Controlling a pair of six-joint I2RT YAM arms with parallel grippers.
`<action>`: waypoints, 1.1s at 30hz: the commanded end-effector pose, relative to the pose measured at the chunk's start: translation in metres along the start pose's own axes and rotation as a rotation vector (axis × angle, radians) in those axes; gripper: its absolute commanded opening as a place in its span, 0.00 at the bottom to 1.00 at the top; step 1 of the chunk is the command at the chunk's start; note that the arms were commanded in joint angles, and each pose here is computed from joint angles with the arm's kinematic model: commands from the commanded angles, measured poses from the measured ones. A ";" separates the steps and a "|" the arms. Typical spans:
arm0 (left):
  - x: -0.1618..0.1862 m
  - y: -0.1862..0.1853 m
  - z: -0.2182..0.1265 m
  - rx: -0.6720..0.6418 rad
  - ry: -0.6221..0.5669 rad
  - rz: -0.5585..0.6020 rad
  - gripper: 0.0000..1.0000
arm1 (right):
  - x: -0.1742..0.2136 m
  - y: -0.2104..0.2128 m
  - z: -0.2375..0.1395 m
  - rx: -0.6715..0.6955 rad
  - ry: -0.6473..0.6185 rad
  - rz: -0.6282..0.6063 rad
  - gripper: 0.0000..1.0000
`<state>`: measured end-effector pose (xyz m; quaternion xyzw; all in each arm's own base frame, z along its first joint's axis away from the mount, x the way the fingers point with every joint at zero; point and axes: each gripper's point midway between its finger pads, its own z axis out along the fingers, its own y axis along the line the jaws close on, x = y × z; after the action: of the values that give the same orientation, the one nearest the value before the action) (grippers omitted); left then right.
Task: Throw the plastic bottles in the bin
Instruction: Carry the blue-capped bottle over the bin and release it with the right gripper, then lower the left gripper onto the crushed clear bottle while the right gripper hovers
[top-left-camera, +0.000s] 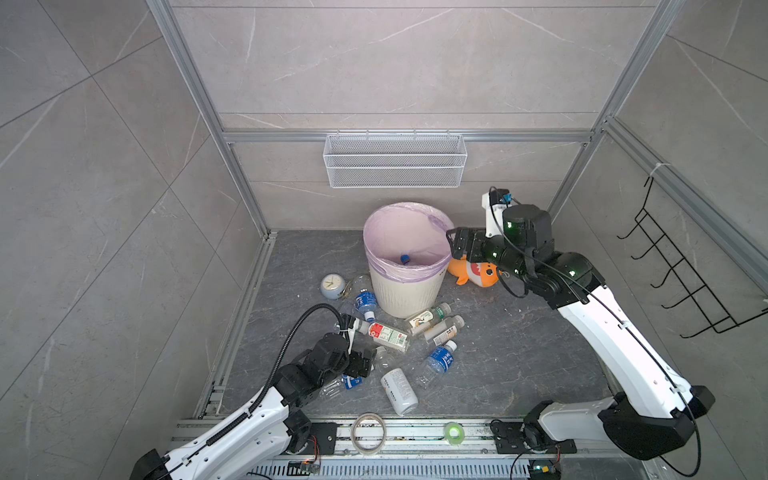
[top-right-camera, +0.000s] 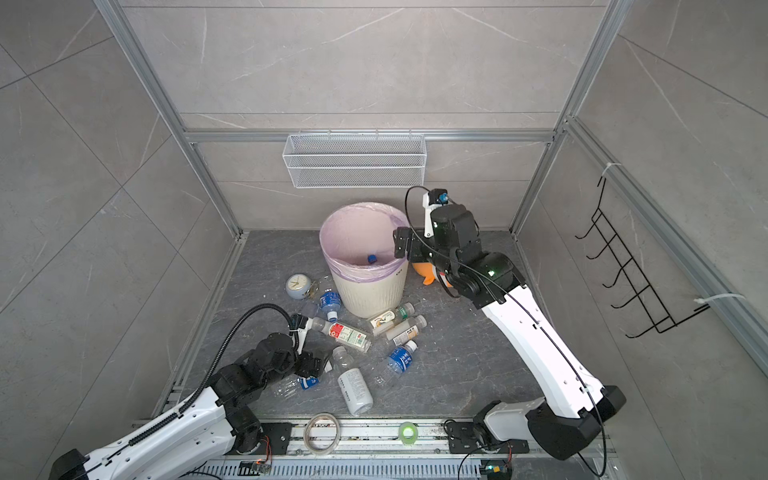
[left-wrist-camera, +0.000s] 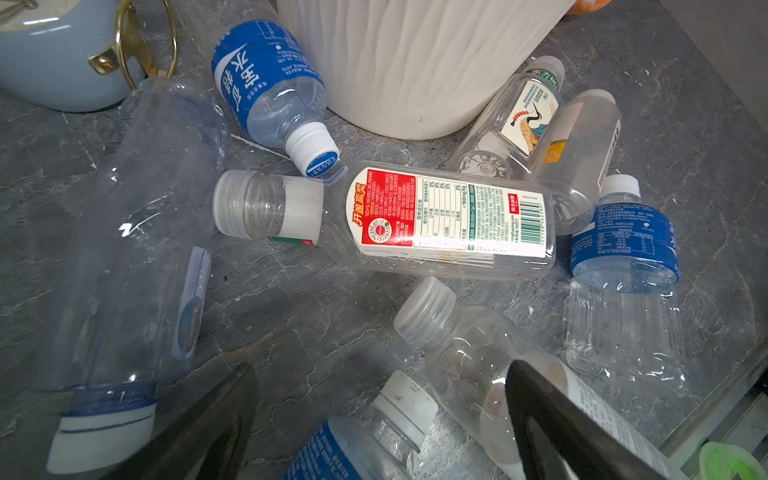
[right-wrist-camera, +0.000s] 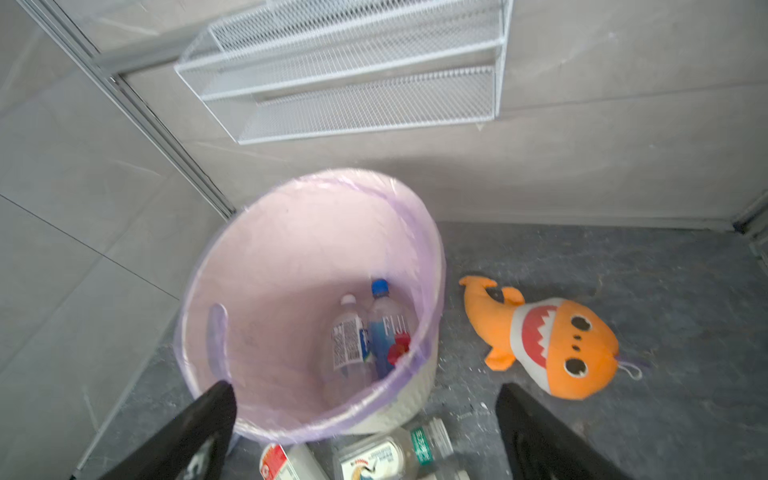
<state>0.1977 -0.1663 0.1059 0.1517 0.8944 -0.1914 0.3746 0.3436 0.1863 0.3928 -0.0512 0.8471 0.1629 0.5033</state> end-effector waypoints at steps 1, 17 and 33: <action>-0.008 -0.003 -0.001 0.005 -0.020 0.019 0.96 | 0.022 -0.012 -0.002 0.035 0.017 -0.017 0.99; -0.018 0.010 -0.001 -0.087 -0.035 -0.009 1.00 | 0.170 -0.086 -0.022 0.205 0.200 0.005 0.99; -0.039 0.018 -0.011 -0.169 -0.052 0.007 1.00 | 0.265 -0.106 -0.013 0.168 0.273 0.063 1.00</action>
<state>0.2196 -0.1551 0.1218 0.1242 0.9017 -0.1302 0.3931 0.2269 0.0977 0.1451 -0.0127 0.9274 0.0761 0.3661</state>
